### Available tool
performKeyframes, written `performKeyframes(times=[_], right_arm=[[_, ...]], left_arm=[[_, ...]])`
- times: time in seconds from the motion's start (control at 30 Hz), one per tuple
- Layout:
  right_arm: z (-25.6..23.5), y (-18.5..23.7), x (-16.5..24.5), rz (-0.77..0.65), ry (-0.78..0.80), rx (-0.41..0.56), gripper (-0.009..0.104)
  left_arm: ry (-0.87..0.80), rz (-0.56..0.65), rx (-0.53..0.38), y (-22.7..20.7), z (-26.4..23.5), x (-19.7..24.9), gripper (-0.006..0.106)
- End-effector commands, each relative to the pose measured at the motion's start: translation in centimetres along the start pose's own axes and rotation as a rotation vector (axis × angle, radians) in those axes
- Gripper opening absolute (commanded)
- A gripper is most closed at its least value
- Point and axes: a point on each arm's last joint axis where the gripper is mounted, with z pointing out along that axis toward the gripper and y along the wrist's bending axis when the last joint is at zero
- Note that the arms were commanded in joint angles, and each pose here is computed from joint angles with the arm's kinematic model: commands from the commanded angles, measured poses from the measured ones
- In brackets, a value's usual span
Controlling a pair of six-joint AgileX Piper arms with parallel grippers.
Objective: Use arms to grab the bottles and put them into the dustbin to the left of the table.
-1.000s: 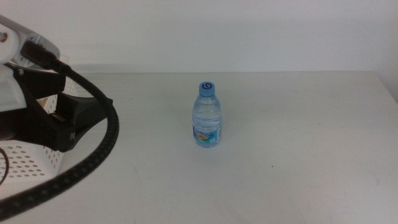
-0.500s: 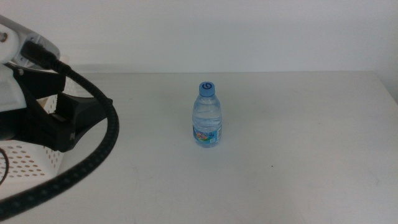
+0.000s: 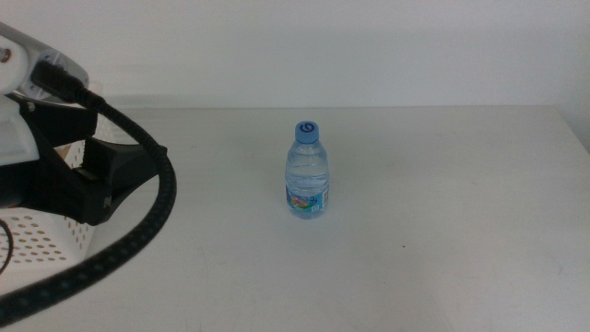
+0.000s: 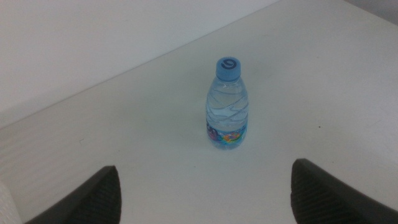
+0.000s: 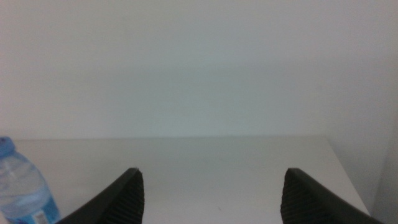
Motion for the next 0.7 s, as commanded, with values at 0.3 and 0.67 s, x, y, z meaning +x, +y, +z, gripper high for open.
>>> performKeyframes(times=[0.3, 0.67], right_arm=[[0.9, 3.8, -7.6, -0.195, -0.077, -0.252, 0.057], [1.1, 3.7, -6.2, -0.135, 0.138, -0.239, 0.057]], left_arm=[[-0.09, -0.02, -0.022, 0.1, -0.6, -1.4, 0.09], [-0.09, -0.02, -0.022, 0.1, -0.6, -1.4, 0.09]])
